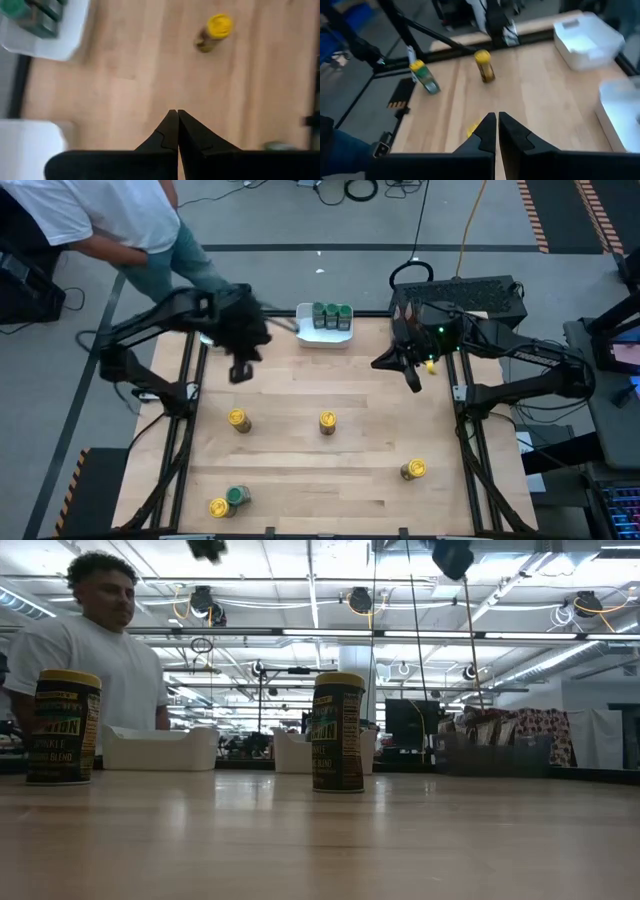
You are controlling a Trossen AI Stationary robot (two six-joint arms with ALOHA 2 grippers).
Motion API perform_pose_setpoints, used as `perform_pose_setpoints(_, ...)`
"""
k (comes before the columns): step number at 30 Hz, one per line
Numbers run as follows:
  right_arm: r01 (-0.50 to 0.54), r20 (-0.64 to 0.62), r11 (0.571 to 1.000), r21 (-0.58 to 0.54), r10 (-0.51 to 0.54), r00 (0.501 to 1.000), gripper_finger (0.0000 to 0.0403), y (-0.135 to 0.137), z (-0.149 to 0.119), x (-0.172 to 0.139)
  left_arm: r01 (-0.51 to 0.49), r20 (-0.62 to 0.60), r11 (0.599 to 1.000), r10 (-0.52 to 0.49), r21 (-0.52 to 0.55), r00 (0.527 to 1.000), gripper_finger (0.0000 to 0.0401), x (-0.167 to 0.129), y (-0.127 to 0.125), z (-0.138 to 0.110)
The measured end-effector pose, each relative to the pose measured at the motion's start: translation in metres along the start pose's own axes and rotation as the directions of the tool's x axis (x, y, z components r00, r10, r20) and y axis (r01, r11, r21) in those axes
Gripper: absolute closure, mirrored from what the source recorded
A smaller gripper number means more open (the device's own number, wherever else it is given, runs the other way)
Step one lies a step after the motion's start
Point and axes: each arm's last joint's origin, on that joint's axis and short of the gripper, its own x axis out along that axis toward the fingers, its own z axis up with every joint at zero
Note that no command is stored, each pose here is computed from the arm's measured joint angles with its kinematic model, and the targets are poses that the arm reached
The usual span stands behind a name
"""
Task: Sort spices by type
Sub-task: Put the green seasoning bottle into the right white bin
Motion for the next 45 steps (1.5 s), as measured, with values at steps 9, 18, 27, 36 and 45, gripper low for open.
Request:
perform_pose_setpoints(9,-0.09,0.046,0.985,-0.147,0.097,0.994,0.0403,0.016,0.006,0.021,0.118,0.04,0.967,-0.112,-0.224,0.993,0.0397,-0.028,-0.082,-0.034)
perform_pose_setpoints(18,-0.184,0.006,0.98,-0.082,0.185,0.983,0.0403,0.043,0.001,0.05,0.226,-0.092,0.973,-0.229,-0.04,0.969,0.0397,-0.005,-0.172,-0.051)
perform_pose_setpoints(27,-0.149,0.062,0.988,-0.029,0.15,0.987,0.0403,0.072,-0.001,0.054,0.17,-0.249,0.983,-0.15,0.063,0.957,0.0346,0.044,-0.236,-0.065)
perform_pose_setpoints(36,-0.138,0.046,0.99,-0.012,0.138,0.989,0.0403,0.092,-0.008,0.054,0.121,-0.337,0.991,-0.132,-0.054,0.932,0.0229,0.077,-0.258,-0.065)
perform_pose_setpoints(45,-0.152,0.041,0.988,-0.019,0.153,0.987,0.0403,0.096,-0.01,0.054,0.064,-0.317,0.989,-0.103,-0.13,0.943,0.0106,0.089,-0.269,-0.067)
